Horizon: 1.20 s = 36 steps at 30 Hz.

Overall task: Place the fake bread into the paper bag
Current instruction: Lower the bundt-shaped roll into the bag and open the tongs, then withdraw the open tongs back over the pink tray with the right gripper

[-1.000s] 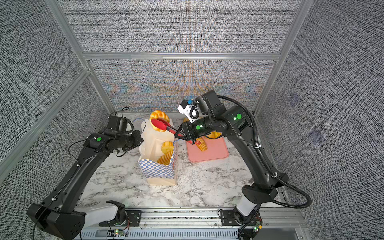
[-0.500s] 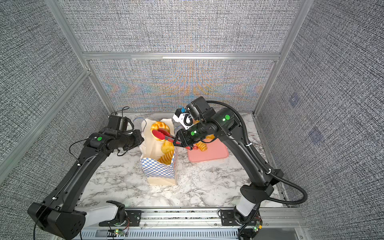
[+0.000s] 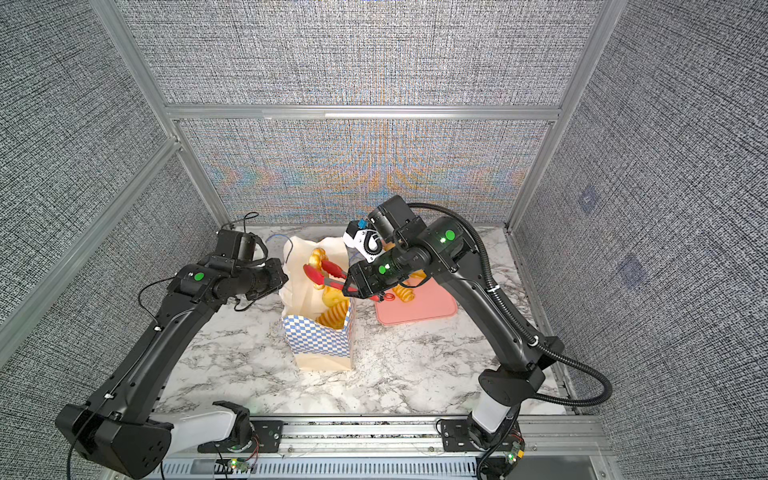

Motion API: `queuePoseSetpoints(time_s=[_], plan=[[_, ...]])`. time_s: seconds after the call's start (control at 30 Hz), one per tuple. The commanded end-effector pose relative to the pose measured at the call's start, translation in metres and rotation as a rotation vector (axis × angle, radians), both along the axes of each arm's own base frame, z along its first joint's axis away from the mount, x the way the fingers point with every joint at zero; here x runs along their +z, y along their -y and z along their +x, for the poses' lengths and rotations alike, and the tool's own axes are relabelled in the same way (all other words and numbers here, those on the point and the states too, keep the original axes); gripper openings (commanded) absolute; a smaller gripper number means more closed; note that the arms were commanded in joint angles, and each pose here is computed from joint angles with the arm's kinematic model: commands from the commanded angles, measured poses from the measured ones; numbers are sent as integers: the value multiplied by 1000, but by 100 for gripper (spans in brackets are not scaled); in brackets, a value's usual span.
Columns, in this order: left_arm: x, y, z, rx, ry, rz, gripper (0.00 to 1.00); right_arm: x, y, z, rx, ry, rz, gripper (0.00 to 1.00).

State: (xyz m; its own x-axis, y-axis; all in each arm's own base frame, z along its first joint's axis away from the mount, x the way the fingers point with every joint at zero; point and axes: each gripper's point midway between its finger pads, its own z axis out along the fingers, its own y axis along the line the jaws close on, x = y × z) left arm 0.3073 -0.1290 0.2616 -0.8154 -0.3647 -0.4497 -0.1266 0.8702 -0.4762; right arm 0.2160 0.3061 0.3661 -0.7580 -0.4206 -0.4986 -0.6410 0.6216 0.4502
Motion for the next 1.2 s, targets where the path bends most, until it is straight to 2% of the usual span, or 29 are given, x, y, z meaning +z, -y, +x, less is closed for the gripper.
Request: queuePoseSetpoints(time_s=[0.0,0.4,0.63,0.93,1.17], plan=[[2,-1,2,3,6,5,0,6,-3,2,7,29,17,51],[3,-2,1,3,11,7,0,10,3,4,-6,58,5,54],[0,-3,1,21,12,0,0,26,9,16,-66,127,16,53],[-1,-4,3,48,18,-16,0,58,40,49,-230,185,109,50],[1,-4,2,51,25,-18,0,53,89,81,-416,117,178,50]])
